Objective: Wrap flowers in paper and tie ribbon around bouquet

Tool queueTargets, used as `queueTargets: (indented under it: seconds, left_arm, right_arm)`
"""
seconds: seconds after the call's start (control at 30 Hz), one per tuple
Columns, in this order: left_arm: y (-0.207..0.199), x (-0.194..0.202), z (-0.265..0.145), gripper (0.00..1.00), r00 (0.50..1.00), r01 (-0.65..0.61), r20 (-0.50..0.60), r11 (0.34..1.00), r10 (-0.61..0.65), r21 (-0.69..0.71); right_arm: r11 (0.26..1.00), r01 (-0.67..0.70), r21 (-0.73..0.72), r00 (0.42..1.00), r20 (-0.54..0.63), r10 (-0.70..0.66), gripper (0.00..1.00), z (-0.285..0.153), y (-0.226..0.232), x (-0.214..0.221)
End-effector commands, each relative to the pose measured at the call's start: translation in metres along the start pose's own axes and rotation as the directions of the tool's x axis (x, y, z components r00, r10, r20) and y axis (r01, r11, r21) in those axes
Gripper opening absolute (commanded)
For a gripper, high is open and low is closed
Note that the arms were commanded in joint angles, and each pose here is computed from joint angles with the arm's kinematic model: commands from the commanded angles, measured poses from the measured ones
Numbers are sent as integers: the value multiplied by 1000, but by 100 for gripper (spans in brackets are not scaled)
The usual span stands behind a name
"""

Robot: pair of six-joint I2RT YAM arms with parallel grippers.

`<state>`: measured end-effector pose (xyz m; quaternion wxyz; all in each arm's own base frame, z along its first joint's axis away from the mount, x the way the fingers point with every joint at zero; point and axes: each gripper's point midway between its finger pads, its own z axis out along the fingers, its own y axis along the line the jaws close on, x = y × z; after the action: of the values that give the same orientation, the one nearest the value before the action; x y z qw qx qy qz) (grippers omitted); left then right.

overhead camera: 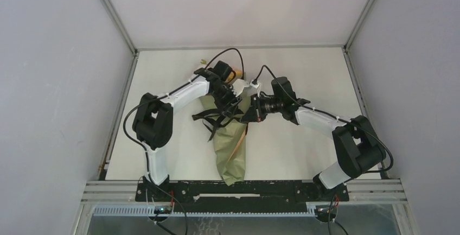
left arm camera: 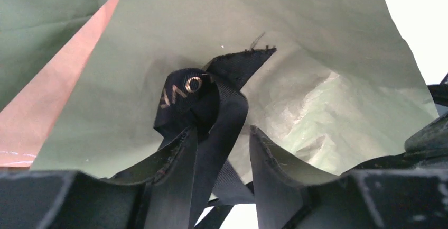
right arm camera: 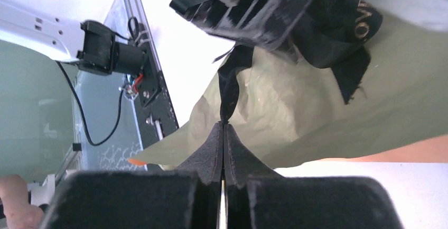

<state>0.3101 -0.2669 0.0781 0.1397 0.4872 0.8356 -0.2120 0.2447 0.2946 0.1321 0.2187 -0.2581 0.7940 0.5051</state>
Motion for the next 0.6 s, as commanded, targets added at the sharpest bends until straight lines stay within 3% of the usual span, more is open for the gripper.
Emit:
queueTargets:
  seconds: [0.0, 0.1, 0.23, 0.4, 0.57]
  left_arm:
    - [1, -13, -33, 51, 992, -88, 89, 996, 85, 33]
    - [4, -22, -62, 64, 983, -81, 170, 995, 69, 65]
    - [14, -23, -99, 76, 975, -89, 204, 996, 92, -25]
    - [10, 12, -114, 76, 983, -78, 157, 992, 94, -104]
    - [26, 57, -83, 66, 999, 17, 33, 986, -12, -164]
  right_arm:
    - [998, 47, -32, 994, 101, -44, 0, -7, 10, -32]
    - [1000, 3, 10, 996, 84, -4, 0, -6, -6, -26]
    - [998, -32, 47, 998, 48, 30, 0, 0, -23, -13]
    - [997, -37, 61, 999, -11, 37, 0, 8, -27, 11]
    - [994, -55, 94, 997, -57, 61, 0, 10, -36, 32]
